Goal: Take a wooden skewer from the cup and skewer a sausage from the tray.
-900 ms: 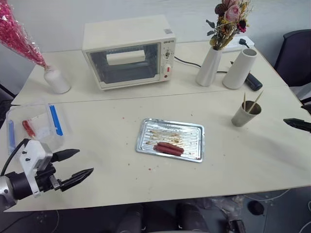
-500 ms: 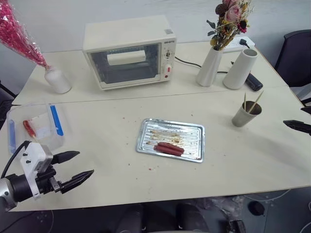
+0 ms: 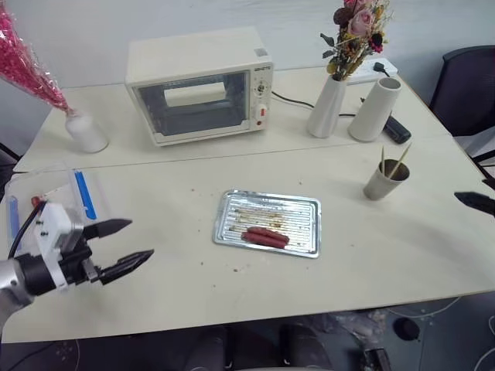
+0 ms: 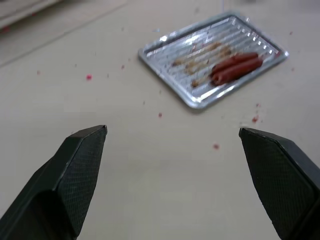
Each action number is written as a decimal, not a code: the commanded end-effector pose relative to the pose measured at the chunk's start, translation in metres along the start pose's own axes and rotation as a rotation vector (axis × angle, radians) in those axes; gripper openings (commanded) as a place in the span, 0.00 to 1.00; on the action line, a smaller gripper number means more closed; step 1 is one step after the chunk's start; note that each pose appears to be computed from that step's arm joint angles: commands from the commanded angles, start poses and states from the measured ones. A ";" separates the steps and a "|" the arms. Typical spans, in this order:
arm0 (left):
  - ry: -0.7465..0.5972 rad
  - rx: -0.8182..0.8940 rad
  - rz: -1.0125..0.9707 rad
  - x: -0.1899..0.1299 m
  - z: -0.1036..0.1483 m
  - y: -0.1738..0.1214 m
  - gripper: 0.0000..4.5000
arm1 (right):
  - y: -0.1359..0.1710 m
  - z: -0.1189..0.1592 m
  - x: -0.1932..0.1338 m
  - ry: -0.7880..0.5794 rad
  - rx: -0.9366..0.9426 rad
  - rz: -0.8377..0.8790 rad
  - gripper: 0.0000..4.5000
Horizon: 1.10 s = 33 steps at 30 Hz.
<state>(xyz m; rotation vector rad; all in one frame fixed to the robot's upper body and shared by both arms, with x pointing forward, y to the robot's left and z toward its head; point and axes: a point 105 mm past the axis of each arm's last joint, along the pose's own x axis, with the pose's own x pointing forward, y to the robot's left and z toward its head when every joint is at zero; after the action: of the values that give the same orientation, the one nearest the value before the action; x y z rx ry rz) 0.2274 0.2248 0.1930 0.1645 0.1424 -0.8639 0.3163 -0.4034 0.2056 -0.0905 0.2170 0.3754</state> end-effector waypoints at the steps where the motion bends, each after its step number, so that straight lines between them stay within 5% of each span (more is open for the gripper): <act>1: -0.097 0.042 -0.100 0.024 0.036 -0.011 1.00 | 0.024 0.030 0.018 -0.140 0.060 0.076 1.00; 6: -0.156 0.077 -0.230 0.056 0.064 -0.026 1.00 | 0.044 0.041 0.047 -0.184 0.109 0.050 1.00; 13: -0.169 0.105 -0.319 0.081 0.071 -0.036 1.00 | 0.049 0.043 0.084 -0.215 0.150 -0.062 1.00; 20: -0.174 0.110 -0.321 0.084 0.071 -0.038 1.00 | 0.049 0.044 0.092 -0.221 0.150 -0.092 0.59; 27: -0.172 0.112 -0.310 0.082 0.071 -0.037 1.00 | 0.047 0.043 0.087 -0.213 0.142 -0.103 0.59; 33: -0.170 0.117 -0.311 0.084 0.073 -0.035 1.00 | 0.051 0.043 0.087 -0.222 0.148 -0.087 0.28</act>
<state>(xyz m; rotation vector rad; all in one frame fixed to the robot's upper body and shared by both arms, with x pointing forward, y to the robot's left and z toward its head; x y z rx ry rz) 0.2596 0.1253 0.2334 0.1440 0.0082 -1.1957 0.3873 -0.3199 0.2058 0.1036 0.0880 0.2711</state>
